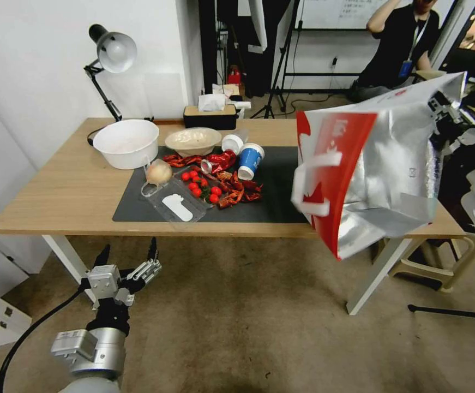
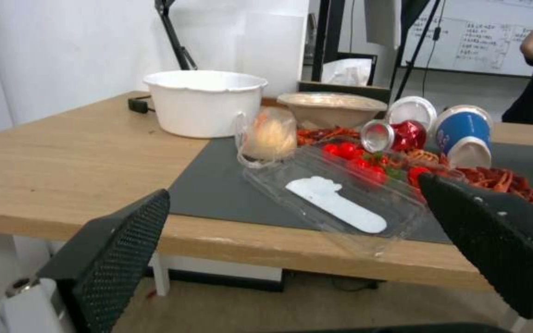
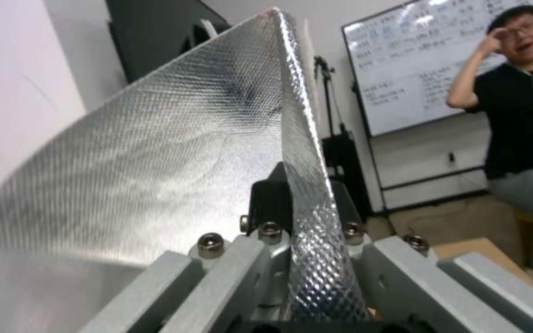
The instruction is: Pick up the food delivery bag from the floor and place it on the table.
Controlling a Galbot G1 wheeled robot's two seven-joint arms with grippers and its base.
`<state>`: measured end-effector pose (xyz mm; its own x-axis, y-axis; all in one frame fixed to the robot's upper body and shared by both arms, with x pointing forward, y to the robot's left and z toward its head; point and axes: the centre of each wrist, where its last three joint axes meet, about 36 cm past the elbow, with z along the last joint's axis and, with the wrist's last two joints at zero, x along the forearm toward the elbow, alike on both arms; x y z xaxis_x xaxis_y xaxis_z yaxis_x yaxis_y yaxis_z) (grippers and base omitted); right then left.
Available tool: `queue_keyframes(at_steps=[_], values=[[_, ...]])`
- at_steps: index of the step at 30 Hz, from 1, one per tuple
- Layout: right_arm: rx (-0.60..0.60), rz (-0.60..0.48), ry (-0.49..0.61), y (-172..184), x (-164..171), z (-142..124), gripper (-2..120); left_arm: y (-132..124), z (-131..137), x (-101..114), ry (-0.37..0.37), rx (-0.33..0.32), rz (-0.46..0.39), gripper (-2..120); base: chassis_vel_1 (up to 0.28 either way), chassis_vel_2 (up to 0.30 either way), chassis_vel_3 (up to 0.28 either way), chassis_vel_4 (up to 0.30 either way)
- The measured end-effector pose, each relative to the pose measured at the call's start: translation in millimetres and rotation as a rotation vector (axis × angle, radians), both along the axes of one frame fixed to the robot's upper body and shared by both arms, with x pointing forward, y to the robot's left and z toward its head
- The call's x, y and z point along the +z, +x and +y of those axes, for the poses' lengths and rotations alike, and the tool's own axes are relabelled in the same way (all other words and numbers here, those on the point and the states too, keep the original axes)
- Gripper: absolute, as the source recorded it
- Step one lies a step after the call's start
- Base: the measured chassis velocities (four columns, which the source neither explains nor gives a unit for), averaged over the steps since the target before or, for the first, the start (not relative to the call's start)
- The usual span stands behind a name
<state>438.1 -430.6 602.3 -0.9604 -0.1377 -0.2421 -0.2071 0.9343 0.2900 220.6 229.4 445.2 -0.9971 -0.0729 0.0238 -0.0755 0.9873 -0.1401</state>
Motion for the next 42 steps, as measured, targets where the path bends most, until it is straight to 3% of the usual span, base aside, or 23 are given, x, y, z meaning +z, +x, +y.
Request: queue_keyframes(at_steps=[6, 24, 39, 42], values=[[-0.073, 0.058, -0.019, 7, 3, 1, 0, 0, 2, 0, 0.000, 0.002, -0.002, 100, 0.000, 0.000, 0.000, 0.000], [-0.141, 0.147, -0.093, 34, 19, 8, 0, -3, 2, 0, 0.002, 0.002, -0.012, 100, 0.000, 0.000, 0.000, 0.000], [-0.165, 0.192, -0.059, 52, 23, 11, 0, -4, 2, -1, 0.001, 0.006, -0.015, 100, 0.000, 0.000, 0.000, 0.000], [-0.166, 0.192, -0.057, 53, 26, 13, 9, -4, 2, -1, 0.001, 0.006, -0.017, 100, 0.000, 0.000, 0.000, 0.000]])
